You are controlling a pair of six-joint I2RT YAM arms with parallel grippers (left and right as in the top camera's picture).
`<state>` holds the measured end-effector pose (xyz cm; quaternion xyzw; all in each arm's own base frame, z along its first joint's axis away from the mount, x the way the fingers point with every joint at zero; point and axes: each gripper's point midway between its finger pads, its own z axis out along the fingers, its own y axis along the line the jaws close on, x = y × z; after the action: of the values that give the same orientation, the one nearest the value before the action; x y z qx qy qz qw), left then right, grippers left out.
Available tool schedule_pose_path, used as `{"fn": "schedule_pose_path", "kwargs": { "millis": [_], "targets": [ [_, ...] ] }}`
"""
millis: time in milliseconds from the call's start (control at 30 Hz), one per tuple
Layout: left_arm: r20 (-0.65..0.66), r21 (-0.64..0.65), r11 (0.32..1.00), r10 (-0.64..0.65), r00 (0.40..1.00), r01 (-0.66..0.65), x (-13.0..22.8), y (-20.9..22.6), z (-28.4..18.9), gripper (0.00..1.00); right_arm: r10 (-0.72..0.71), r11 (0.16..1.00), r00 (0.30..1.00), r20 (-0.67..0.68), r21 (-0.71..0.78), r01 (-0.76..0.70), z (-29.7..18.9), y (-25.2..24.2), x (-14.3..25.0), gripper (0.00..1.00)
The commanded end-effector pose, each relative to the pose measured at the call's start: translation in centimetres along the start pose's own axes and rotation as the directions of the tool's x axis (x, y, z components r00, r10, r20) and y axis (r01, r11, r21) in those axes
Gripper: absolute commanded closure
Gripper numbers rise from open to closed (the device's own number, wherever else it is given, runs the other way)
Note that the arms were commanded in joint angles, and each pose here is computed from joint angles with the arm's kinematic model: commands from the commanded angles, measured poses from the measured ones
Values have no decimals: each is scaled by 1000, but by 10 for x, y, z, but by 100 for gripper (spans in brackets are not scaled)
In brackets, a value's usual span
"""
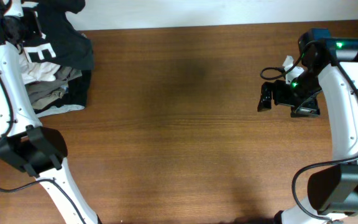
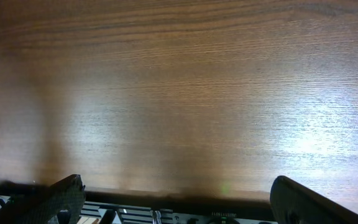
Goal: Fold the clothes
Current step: 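Carry the bundle with the left gripper onto the top-left clothes stack, then press and adjust the bundle on the stack with the left gripper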
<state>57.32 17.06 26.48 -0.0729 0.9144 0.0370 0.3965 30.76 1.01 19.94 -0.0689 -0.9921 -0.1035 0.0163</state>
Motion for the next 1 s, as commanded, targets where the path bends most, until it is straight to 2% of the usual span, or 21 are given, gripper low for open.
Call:
{"fn": "schedule_pose_path", "kwargs": {
  "millis": [0, 267, 300, 333, 367, 433, 500, 733, 800, 900, 933, 967],
  "targets": [
    [6, -46, 998, -44, 999, 44, 4, 30, 18, 99, 4, 1000, 1000, 4, 9, -4, -3, 0, 1, 1],
    [-86, -123, 986, -122, 989, 111, 55, 91, 76, 87, 9, 1000, 1000, -21, 11, -9, -3, 0, 8, 2],
    [-99, -130, 984, -135, 986, 121, 63, 99, 81, 67, 10, 1000, 1000, -25, 11, -10, -3, 0, 8, 1],
    [-111, -135, 982, -144, 983, 128, 68, 104, 84, 35, 11, 1000, 1000, -27, 11, -10, -3, 0, 9, 1],
    [-121, -139, 980, -157, 980, 140, 73, 110, 84, 27, 11, 1000, 1000, -29, 12, -11, -3, 0, 9, 1],
    [-118, -154, 971, -204, 972, 185, 77, 119, 83, 27, 11, 1000, 1000, -29, 12, -11, -3, 0, 10, 1],
    [-101, -170, 954, -267, 958, 248, 77, 128, 80, 1, 11, 1000, 1000, -29, 11, -11, -3, 0, 10, 1],
    [-87, -73, 955, -293, 952, 288, 69, 122, 70, 1, 12, 1000, 999, -33, 11, -12, -3, 0, 10, 1],
    [-68, -56, 957, -289, 955, 285, 60, 118, 59, 7, 12, 1000, 999, -32, 11, -12, -3, 0, 10, 1],
    [-8, -53, 961, -272, 962, 272, 37, 116, 36, 7, 12, 1000, 999, -33, 11, -12, -3, 0, 10, 1],
    [23, -53, 963, -264, 964, 265, 27, 116, 27, 10, 12, 1000, 999, -32, 11, -12, -3, 0, 10, 1],
    [47, -53, 964, -257, 965, 259, 19, 116, 21, 24, 12, 1000, 999, -32, 11, -12, -3, 0, 10, 1]
  ]
}}
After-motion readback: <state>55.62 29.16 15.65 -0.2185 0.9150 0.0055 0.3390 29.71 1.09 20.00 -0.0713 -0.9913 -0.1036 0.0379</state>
